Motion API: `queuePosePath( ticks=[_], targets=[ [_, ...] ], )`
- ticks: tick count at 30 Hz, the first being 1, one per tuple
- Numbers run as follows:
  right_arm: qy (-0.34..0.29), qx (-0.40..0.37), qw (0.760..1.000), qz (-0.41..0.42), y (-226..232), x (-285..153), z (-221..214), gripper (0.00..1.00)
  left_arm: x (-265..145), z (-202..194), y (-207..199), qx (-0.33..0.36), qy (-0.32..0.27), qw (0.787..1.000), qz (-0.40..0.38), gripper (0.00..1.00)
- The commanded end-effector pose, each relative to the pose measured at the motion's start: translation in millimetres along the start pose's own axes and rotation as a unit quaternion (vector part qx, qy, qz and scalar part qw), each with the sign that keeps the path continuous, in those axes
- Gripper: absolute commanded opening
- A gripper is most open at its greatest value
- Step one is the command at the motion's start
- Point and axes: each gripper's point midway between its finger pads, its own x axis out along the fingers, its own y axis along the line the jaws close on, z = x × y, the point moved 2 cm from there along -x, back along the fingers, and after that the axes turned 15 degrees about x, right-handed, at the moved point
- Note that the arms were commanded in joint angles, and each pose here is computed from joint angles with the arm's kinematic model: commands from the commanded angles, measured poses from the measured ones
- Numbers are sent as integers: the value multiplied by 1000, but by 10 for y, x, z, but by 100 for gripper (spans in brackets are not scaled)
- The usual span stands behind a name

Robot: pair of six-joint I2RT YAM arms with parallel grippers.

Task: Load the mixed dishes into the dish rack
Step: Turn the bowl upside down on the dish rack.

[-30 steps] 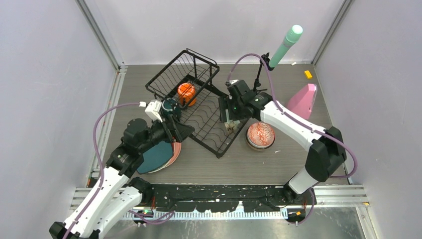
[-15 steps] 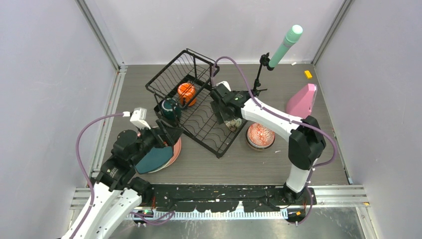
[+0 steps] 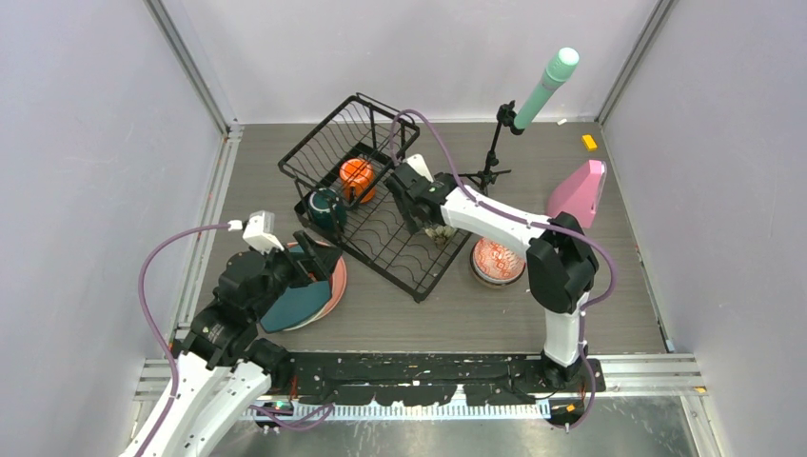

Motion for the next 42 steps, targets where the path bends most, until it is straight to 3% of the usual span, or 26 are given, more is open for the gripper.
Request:
queuePosePath(
  ticks=[1,14,28,42],
  targets=[
    [-24,18,999,-21,30,3,92,56,12,28,18,0,-7,1000,7,100],
    [21,7,1000,22,234,123,-276,73,27,-12,-21,-7,0,1000,-6,100],
    [53,-3,998,43,356,157,-462,85,66,-33,-28,-9,7,1000,-7,100],
    [67,28,994,82,474,136,-553,90,70,-50,-27,-10,9,1000,-7,98]
  ],
)
